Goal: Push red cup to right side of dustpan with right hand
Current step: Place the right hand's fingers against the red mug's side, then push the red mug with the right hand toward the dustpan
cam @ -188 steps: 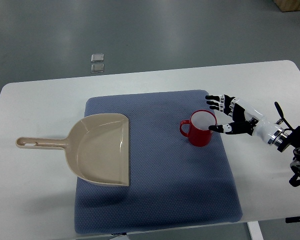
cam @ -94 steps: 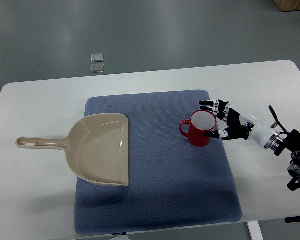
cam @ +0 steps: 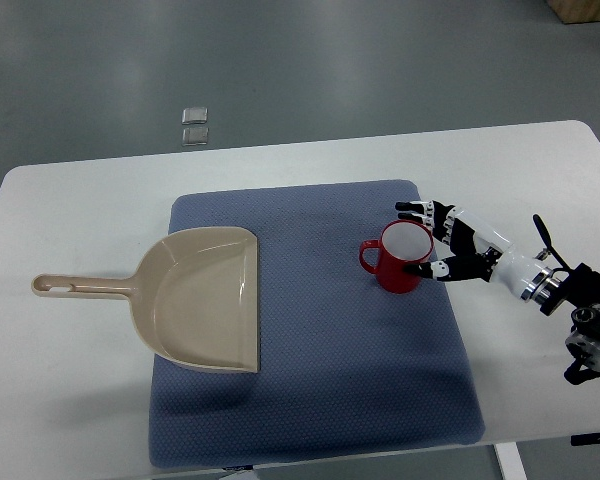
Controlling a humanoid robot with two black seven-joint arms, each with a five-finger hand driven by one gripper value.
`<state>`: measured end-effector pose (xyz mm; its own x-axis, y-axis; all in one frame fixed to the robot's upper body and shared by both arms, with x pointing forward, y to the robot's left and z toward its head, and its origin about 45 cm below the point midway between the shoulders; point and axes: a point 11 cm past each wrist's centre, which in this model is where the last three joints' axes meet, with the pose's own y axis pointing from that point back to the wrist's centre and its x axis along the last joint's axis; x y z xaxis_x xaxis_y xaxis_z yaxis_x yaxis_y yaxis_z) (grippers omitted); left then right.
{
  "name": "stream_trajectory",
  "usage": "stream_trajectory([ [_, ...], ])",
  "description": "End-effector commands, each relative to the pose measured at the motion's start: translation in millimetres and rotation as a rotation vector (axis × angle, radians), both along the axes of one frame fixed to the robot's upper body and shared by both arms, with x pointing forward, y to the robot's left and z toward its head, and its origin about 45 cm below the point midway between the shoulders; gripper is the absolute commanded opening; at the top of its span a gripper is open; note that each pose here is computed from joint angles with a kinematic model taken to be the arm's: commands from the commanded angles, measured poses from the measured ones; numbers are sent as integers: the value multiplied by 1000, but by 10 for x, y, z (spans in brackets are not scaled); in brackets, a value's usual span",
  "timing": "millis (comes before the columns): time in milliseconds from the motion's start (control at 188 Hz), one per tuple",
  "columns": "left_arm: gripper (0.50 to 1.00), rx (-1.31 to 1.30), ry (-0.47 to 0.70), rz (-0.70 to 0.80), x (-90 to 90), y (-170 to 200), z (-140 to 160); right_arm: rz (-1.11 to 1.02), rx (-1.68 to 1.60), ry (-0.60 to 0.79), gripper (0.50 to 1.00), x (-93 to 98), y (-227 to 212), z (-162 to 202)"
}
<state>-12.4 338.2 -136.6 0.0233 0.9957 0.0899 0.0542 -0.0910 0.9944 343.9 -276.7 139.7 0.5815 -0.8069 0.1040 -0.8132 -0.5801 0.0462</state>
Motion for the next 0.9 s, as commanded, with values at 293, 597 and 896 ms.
stream_trajectory([
  [293,1000,0,0,0,0,0,0,-9,-5,-9,928,-13,123,-69],
  [597,1000,0,0,0,0,0,0,-44,-7,-18,928,12,187,-115],
  [896,1000,0,0,0,0,0,0,-44,19,-7,928,-1,306,-166],
])
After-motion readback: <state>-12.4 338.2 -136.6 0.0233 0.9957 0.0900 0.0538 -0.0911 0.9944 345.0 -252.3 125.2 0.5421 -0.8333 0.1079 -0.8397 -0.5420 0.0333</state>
